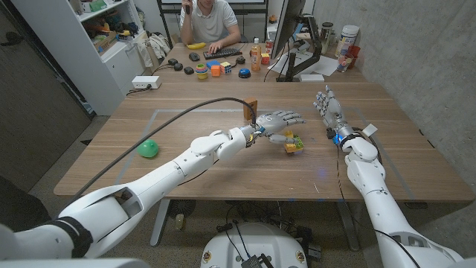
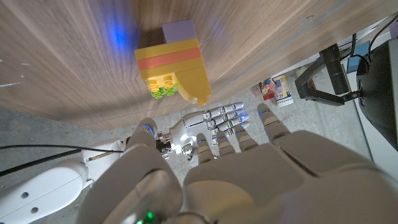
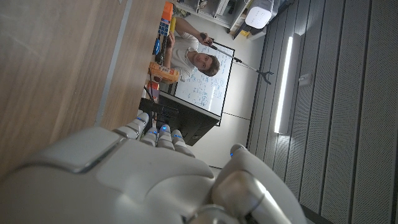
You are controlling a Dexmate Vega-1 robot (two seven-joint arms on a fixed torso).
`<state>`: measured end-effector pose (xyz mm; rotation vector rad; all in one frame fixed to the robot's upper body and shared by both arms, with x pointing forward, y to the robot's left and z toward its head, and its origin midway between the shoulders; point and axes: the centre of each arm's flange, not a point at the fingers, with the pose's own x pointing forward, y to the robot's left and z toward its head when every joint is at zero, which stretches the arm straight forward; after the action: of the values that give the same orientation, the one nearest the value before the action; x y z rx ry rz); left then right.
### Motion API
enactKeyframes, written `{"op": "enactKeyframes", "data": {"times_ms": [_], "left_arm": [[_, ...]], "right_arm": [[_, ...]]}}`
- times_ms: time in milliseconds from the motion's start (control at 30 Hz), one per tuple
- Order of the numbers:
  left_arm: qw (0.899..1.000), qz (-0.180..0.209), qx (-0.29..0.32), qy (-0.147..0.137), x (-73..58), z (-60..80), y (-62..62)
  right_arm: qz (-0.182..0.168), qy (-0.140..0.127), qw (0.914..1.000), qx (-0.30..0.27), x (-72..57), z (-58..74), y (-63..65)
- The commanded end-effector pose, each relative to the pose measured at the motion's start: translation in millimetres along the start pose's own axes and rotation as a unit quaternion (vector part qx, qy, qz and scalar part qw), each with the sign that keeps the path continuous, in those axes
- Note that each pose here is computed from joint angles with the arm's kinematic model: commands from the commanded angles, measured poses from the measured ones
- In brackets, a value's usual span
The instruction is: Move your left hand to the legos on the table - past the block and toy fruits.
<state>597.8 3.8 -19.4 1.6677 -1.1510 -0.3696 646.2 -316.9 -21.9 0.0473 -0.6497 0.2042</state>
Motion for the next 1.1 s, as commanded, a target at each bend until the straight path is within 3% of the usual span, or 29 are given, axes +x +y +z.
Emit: {"op": "enactKeyframes", "data": {"times_ms": [33, 1100], "left_arm": [[0.999, -0.028, 0.004, -0.015, 8.3, 8.4, -17.2], [0.999, -0.031, 0.016, -0.016, 10.1, 11.0, -17.1]], "right_arm": [[0.003, 0.001, 1.0, 0.002, 1.1, -1.5, -2.1], [0.004, 0.0, 1.0, -0.001, 1.9, -1.6, -3.5]]}}
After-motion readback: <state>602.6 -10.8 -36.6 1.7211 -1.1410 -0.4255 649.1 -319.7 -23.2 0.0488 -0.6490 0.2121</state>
